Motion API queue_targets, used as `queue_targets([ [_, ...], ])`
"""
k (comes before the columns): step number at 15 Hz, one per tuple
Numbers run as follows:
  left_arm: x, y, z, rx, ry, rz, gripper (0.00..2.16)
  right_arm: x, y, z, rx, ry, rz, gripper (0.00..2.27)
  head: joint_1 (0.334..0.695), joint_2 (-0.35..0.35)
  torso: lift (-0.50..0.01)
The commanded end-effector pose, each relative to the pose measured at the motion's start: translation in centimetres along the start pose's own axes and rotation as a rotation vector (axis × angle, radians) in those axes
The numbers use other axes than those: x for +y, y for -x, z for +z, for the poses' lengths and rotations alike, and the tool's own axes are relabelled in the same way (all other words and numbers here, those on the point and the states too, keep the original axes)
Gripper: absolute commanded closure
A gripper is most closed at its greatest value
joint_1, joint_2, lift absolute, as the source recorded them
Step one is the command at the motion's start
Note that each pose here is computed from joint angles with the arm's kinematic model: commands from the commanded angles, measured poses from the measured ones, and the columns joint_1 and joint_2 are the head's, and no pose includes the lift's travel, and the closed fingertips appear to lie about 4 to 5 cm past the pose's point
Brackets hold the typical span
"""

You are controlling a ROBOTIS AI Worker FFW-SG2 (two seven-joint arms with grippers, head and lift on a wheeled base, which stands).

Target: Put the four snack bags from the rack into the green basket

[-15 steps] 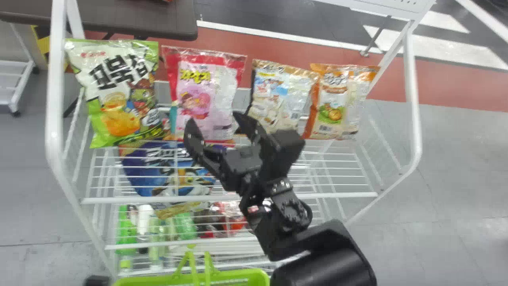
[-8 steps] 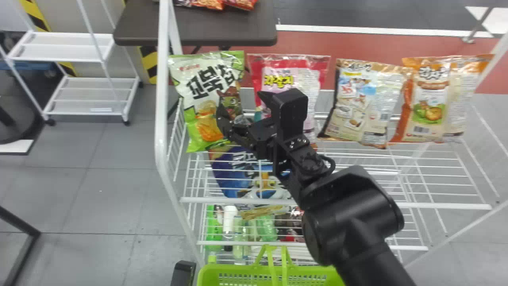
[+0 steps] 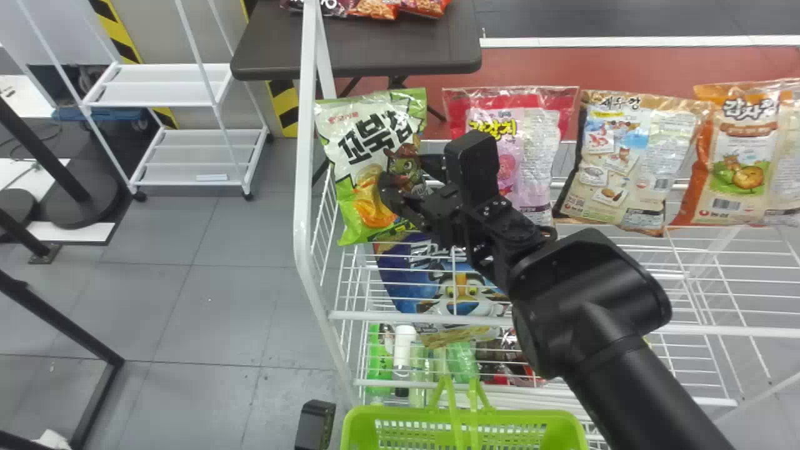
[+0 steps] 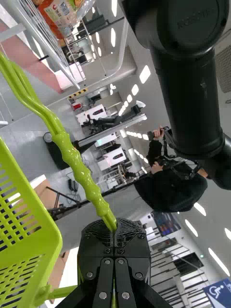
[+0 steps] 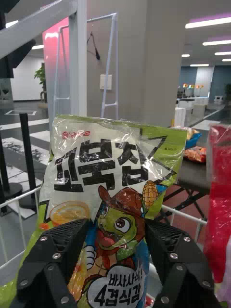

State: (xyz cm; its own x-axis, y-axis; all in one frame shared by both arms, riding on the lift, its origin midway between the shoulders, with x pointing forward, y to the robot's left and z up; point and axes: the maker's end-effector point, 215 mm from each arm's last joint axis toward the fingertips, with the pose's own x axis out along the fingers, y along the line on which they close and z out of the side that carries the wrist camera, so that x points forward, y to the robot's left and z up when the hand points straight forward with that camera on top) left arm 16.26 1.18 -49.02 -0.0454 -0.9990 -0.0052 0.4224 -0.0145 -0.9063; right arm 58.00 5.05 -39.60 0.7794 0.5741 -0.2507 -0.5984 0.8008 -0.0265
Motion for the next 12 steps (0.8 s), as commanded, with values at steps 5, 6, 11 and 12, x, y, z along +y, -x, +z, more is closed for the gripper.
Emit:
queue_targets([
  [5, -0.3, -0.3, 0.1, 0.006, -0.001, -0.017, 2.11, 4.6, 3.8, 2.5, -0.025, -0.01, 0.035, 2.07, 0.695, 0.115, -0.006],
  [6, -0.4, -0.3, 0.0, 0.006, -0.001, -0.019, 2.11, 5.5, 4.8, 2.8, -0.022, -0.011, 0.035, 2.07, 0.695, 0.118, -0.006],
  [11, -0.1, 0.1, 0.1, 0.001, 0.016, -0.003, 2.11, 3.2, 13.6, 2.5, 0.012, -0.048, -0.08, 2.07, 0.695, 0.125, -0.006],
  [12, 0.0, 0.0, 0.1, 0.004, 0.022, 0.0, 2.11, 1.9, 16.1, 1.7, 0.041, -0.044, -0.105, 2.07, 0.695, 0.111, -0.006],
])
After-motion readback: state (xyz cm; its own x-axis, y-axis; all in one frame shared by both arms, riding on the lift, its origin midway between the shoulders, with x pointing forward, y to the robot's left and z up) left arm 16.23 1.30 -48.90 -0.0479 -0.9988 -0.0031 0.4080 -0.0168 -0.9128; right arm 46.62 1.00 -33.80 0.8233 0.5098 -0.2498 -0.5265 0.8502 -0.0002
